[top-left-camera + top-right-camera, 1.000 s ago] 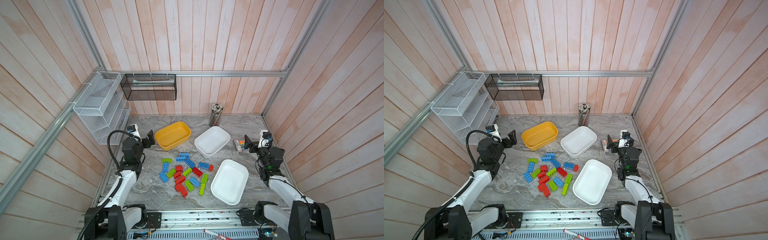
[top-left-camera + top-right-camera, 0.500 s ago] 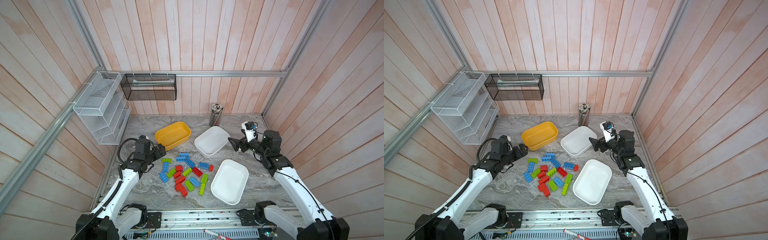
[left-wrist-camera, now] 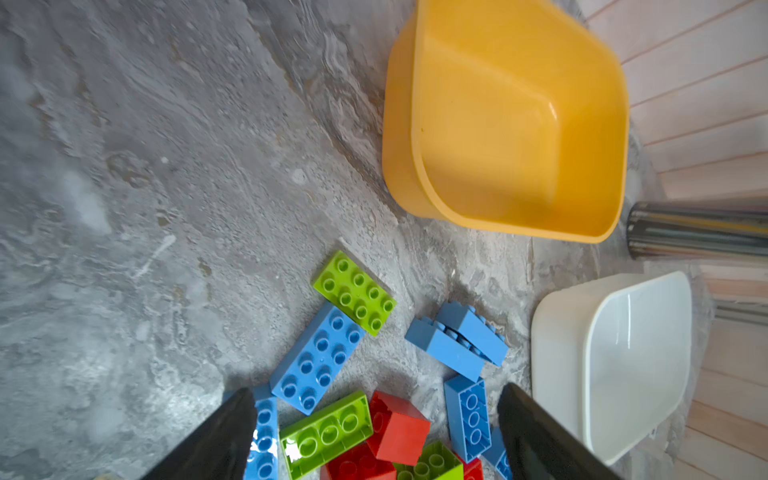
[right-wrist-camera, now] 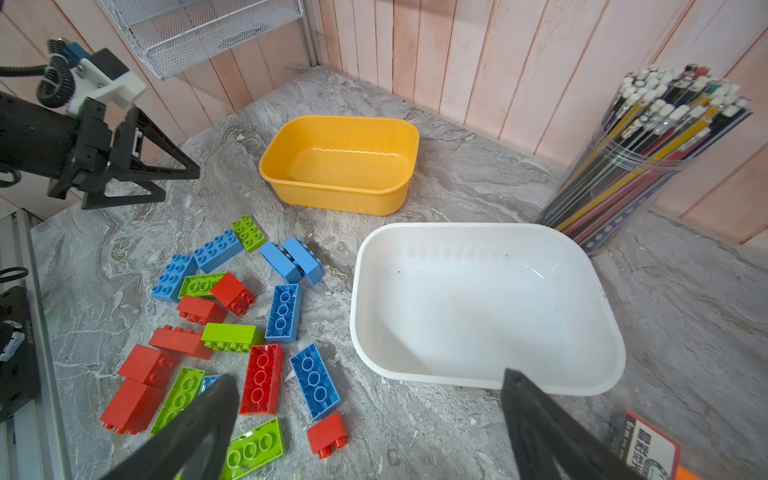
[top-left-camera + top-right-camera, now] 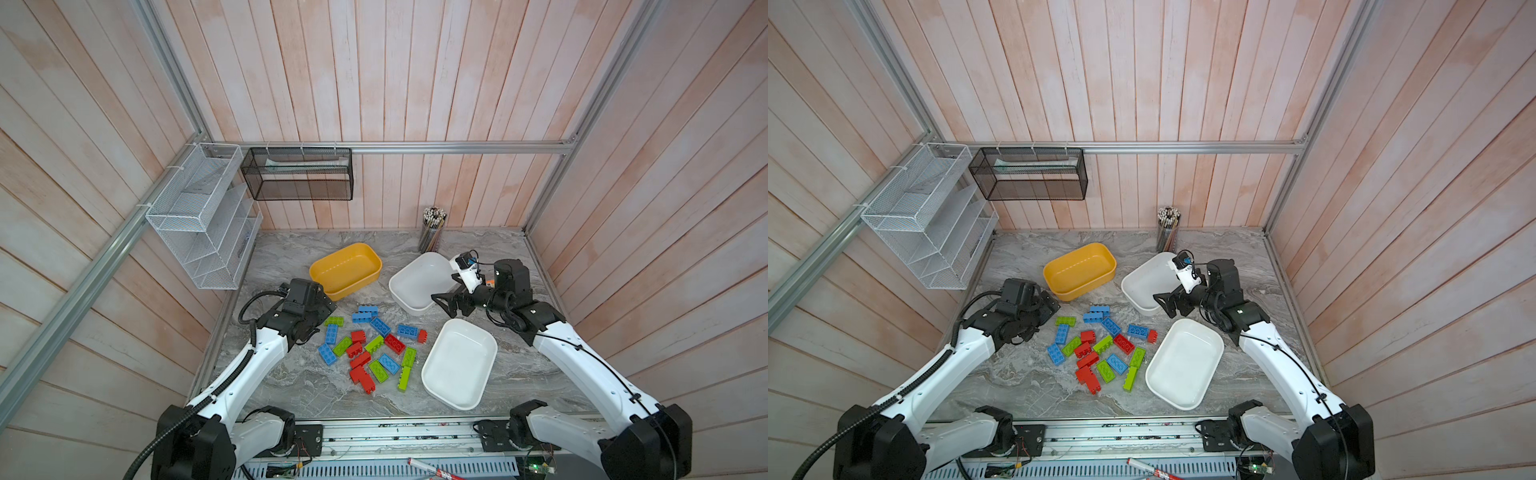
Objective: Sort the legos into containers by color
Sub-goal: 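Grasp a blue brick with the left gripper while the right gripper nears the white tub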
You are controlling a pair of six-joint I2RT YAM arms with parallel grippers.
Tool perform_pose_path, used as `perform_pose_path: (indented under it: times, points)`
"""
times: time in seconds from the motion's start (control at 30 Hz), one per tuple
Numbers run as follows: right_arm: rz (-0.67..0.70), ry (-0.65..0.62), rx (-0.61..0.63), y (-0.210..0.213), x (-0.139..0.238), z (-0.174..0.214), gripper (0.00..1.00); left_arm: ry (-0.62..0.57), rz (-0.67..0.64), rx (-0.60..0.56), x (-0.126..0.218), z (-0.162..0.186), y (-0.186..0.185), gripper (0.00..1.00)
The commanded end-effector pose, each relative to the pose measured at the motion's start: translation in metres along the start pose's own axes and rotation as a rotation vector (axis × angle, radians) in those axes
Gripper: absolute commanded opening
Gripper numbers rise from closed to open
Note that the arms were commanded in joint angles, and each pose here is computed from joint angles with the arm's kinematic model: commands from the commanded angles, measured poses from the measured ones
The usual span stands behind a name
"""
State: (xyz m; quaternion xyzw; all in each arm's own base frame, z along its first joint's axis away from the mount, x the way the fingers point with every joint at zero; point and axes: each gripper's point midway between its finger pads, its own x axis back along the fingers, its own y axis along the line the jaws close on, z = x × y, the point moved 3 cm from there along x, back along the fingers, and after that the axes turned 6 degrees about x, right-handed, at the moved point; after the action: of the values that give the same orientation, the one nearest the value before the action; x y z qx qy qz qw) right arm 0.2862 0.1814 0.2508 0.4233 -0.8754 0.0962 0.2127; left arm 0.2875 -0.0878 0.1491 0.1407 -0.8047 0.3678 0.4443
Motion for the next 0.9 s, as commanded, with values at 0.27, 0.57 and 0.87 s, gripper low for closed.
perform_pose_path:
  times: [0.27, 0.57, 0.87]
  points:
    - [-0.015, 0.017, -0.010, 0.008, 0.003, 0.004, 0.98, 0.066, -0.122, -0.530, -0.032, 0.017, 0.010, 0.86]
    - [0.002, 0.044, -0.020, 0.006, 0.002, 0.014, 0.98, 0.182, -0.192, -0.702, -0.056, 0.043, 0.027, 0.70]
    - [-0.003, 0.060, -0.033, 0.009, 0.005, 0.019, 0.98, 0.195, -0.270, -0.754, -0.074, 0.044, 0.041, 0.61]
